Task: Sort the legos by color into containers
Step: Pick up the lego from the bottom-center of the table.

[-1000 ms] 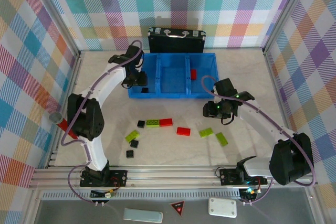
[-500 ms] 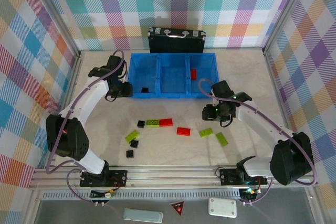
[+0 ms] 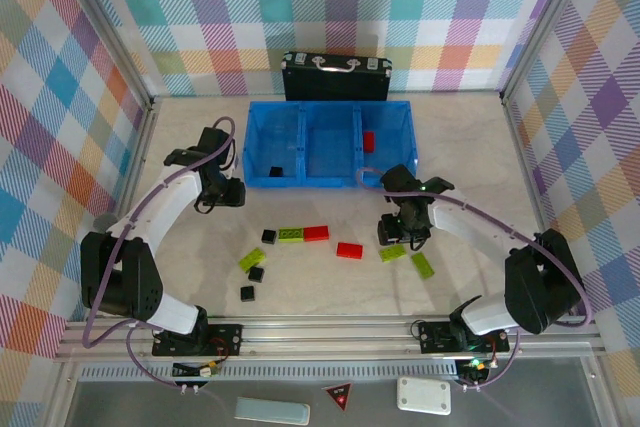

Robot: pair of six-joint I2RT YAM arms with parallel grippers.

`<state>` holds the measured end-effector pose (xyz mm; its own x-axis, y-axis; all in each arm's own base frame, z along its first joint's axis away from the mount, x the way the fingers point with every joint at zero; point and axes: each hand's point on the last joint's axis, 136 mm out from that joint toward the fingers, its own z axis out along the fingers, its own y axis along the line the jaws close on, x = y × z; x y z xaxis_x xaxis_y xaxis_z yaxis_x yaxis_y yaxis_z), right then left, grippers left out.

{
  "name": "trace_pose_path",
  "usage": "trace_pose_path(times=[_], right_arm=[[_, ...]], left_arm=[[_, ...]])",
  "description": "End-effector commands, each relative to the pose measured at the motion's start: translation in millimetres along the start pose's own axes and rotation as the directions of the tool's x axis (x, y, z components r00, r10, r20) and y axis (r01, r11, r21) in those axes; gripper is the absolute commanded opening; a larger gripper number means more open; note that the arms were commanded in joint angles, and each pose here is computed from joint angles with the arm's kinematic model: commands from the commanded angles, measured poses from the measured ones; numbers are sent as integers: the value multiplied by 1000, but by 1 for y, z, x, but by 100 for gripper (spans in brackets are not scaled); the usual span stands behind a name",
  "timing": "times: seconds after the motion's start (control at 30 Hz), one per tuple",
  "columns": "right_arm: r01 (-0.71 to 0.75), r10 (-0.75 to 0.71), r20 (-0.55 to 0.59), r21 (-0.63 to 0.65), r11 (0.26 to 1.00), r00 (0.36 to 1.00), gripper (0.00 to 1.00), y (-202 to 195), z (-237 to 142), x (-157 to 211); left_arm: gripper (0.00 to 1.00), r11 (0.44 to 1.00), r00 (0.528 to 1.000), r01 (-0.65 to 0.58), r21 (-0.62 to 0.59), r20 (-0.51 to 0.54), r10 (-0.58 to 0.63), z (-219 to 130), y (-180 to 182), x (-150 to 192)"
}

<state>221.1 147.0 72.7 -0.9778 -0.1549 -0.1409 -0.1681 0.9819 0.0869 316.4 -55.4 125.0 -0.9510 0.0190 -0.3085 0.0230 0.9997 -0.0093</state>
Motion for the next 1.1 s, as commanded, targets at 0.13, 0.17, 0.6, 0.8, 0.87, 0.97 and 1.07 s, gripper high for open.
trace_pose_path(times=[0.13, 0.17, 0.6, 0.8, 0.87, 0.97, 1.07], right_arm=[[36, -35, -49, 32, 999, 998, 60, 0, 11, 6], [40, -38, -54, 36, 999, 998, 61, 0, 12, 7], [117, -101, -143, 106, 988, 984, 70, -1, 37, 15], [143, -122, -169, 114, 983, 978, 71, 0, 42, 16], [147, -126, -175, 115, 982, 976, 71, 1, 44, 17], [154, -132, -183, 116, 981, 974, 71, 1, 46, 17], [160, -137, -186, 117, 980, 973, 70, 2, 47, 17]], left_arm=[[45, 1000, 1000, -4, -21, 26, 5, 1, 10, -4], [45, 1000, 1000, -4, -22, 24, 4, 2, 10, -3], [45, 999, 1000, -1, -34, 22, 2, 3, 12, -1], [45, 999, 1000, -1, -34, 21, 2, 3, 12, -1], [45, 999, 1000, -1, -35, 20, 2, 3, 12, -1], [45, 999, 1000, -2, -35, 20, 3, 3, 12, -1], [45, 999, 1000, -1, -35, 17, 2, 4, 12, 0]])
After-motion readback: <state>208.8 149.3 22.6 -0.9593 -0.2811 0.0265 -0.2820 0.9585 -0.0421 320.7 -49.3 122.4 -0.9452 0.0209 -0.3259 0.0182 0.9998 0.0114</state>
